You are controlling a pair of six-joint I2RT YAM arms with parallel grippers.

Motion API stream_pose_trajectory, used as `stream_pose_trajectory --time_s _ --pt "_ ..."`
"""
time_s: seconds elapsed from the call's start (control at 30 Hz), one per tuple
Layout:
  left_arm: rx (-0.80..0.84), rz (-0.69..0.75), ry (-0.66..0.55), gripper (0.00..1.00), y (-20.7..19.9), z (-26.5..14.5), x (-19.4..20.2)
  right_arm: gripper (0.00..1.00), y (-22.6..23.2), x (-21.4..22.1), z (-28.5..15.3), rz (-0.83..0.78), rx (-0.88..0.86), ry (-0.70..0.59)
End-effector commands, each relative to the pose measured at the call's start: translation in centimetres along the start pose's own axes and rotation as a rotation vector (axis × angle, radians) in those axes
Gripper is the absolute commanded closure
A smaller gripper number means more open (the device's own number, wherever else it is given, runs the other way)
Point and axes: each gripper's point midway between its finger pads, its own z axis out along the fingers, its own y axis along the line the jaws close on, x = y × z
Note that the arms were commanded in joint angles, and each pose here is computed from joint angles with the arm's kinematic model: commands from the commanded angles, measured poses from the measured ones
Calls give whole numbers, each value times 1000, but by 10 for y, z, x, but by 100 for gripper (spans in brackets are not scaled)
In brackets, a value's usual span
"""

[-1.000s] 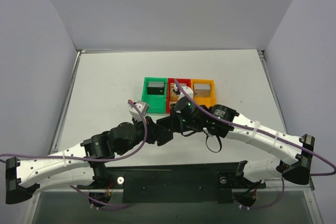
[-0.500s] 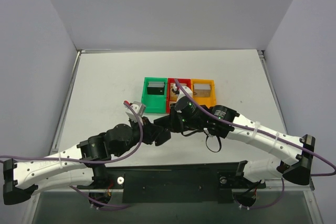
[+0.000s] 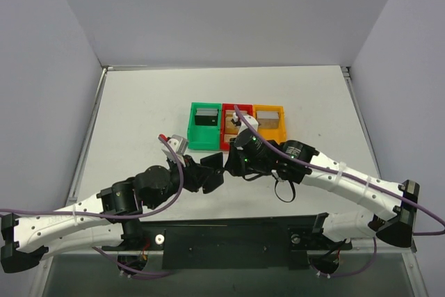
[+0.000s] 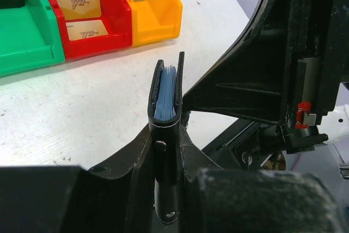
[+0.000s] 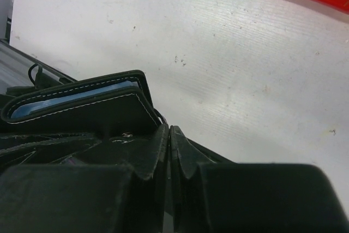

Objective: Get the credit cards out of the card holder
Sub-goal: Open the card holder.

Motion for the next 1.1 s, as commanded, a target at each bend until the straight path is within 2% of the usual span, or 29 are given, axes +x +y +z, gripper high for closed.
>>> stream_pose_trajectory --time_s 0.0,0.03,0.07,0.13,0.17,0.6,0.77,1.07 --pt "46 -95 -169 100 -21 -7 -53 93 -25 17 -14 -51 73 40" --pt "36 -98 -160 100 -20 -4 -50 86 -21 13 -15 -58 60 18" --pt "36 -119 -158 100 -22 -4 -51 74 -17 10 -20 -67 41 -4" --pt "11 -138 -144 100 -21 -2 -51 61 -13 3 -25 -71 37 -47" --pt "-17 -143 -127 100 -18 1 -47 58 -12 1 -26 -76 39 -59" --pt "-65 -257 -47 100 -28 8 -43 56 7 -8 -34 -180 30 -140" --pt "-45 -327 -13 100 -33 7 -40 55 9 -20 -43 -189 19 -205" --pt "22 -389 36 100 -45 8 -39 52 19 -25 -45 -197 -12 -220"
